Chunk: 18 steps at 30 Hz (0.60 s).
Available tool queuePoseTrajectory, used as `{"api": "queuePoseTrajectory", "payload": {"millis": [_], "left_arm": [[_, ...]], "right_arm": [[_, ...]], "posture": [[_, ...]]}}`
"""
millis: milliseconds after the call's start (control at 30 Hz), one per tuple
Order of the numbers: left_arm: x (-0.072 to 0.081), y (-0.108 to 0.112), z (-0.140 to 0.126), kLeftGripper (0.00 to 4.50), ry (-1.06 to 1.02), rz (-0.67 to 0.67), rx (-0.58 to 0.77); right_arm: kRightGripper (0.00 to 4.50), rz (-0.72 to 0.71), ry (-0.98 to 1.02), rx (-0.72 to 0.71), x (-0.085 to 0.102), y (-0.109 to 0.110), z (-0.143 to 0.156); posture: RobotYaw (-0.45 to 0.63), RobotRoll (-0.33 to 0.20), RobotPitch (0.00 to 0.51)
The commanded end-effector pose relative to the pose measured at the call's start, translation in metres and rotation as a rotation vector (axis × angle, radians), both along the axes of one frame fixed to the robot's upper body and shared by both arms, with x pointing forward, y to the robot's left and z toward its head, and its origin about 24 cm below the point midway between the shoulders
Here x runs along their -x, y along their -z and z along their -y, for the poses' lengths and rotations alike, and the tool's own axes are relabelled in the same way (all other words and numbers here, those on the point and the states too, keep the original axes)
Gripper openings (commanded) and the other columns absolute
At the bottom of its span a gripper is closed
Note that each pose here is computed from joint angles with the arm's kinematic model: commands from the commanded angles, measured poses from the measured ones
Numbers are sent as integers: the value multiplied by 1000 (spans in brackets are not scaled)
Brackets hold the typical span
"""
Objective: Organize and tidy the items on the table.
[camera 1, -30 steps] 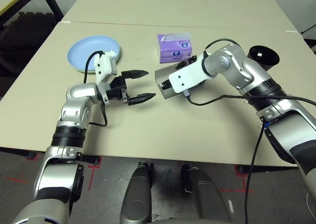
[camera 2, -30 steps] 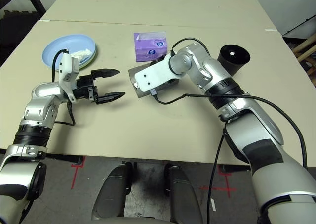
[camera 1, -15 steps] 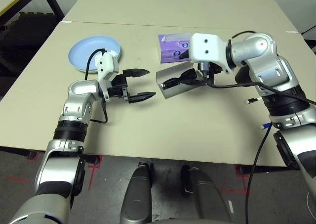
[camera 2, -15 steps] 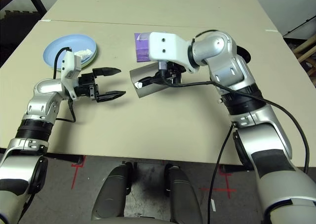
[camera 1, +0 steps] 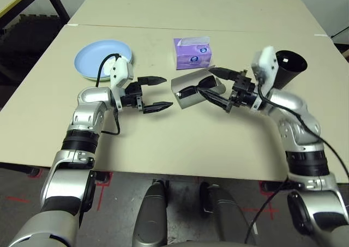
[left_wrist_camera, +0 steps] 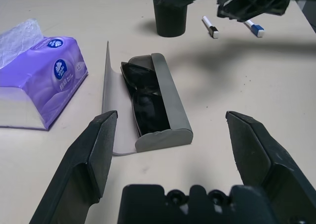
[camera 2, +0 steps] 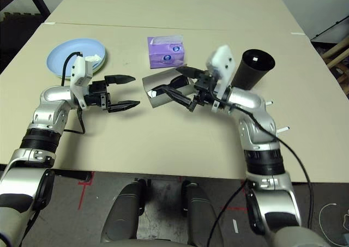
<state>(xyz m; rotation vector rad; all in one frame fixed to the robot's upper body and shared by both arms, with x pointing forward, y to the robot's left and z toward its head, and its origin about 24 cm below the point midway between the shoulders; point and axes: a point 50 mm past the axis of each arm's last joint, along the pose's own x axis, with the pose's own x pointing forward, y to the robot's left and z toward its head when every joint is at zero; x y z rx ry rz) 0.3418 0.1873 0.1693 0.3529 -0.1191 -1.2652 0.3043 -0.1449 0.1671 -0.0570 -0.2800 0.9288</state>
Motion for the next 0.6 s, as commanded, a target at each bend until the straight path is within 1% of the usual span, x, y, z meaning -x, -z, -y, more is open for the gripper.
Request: {"api": "queuePoseTrajectory", "payload": {"millis": [33,100,167,300,433,600], "left_arm": [[0,4,0,4500,10,-18,-19],[-1,4,0,4500,8,-22,-21],[-2,5,-1,4500,2,-27,-21],[-5,7,-2,4500,-6,-24,-28],[-8,8,-1,4500,-13,-9,-37],[-15,8,2,4500,-51,25,-37]], "right_arm": [[4474,34,63,-61,3,3,14],[4474,42,92,-48,3,10,25],[4474,55,123,5,3,22,41],[4474,86,169,77,3,32,61],[4474,100,186,105,4,37,71],[4474,80,196,114,9,44,78]], "posture": [[134,0,205],[134,0,205],[128,0,207],[121,0,210],[114,0,212],[106,0,214]]}}
